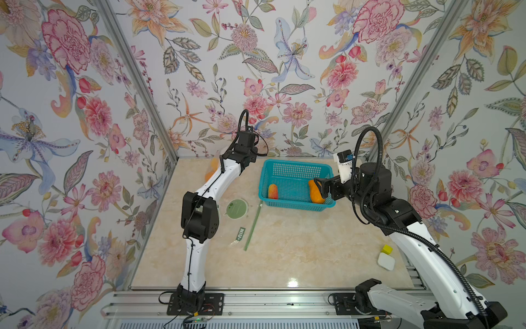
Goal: Place the mango in a zip-top bag and seal the zipper
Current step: Place the zipper food storage bag at the center of the board, then pick up the zipper food storage bag at the center of the board.
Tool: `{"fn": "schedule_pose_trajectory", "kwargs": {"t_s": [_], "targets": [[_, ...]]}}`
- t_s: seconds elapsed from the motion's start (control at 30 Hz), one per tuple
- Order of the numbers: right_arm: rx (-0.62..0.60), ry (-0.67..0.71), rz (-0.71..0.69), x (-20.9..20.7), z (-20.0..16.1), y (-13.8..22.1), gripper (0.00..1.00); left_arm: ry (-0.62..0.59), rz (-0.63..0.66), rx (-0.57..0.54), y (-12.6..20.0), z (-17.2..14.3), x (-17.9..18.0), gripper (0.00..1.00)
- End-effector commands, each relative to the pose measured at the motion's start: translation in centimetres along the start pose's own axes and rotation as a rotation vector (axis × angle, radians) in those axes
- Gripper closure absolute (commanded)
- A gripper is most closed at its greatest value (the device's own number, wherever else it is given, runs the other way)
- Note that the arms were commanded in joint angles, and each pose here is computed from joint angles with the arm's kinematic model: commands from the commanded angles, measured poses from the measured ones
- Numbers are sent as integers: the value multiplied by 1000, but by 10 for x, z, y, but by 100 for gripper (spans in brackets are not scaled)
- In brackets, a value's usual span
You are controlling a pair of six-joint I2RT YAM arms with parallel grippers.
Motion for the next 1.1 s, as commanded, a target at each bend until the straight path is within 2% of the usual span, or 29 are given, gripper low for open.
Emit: {"fn": "schedule_pose_trajectory", "kwargs": {"t_s": [0.0,0.07,0.13,0.2,0.37,0.47,0.67,0.73,0.8,0.93,1.07], "targets": [[-20,-14,-18,1,-1,4,0,70,-119,5,12,10,-12,76],[-17,-13,-13,2,-2,2,0,91,-169,8,15,11,-16,69],[-10,-14,-11,3,-4,-1,0,108,-209,2,20,14,-19,55],[-6,-16,-10,4,-5,-2,0,114,-226,0,27,17,-19,48],[-10,-22,-16,6,-5,-1,0,125,-231,-19,64,17,-9,46],[-9,-34,-27,7,-5,0,0,142,-222,-22,97,0,1,46],[17,-69,-83,10,-10,0,0,165,-189,118,145,-102,17,48],[35,-78,-102,12,-14,-1,0,150,-186,186,155,-142,13,49],[45,-92,-112,13,-17,-2,0,118,-173,230,162,-170,6,49],[52,-120,-115,15,-20,-3,0,6,-122,317,165,-214,-7,45],[50,-127,-111,17,-21,-2,0,-35,-94,368,154,-240,-4,42]]}}
Point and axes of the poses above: each gripper's point midway between its finger pads, its own y axis back along the fingers, its own x axis along the line the jaws close on, z = x × y, the point moved 10 cm from there along y, back along the fingers, and after that the axes turned 12 degrees about y, right-handed, at the moved point
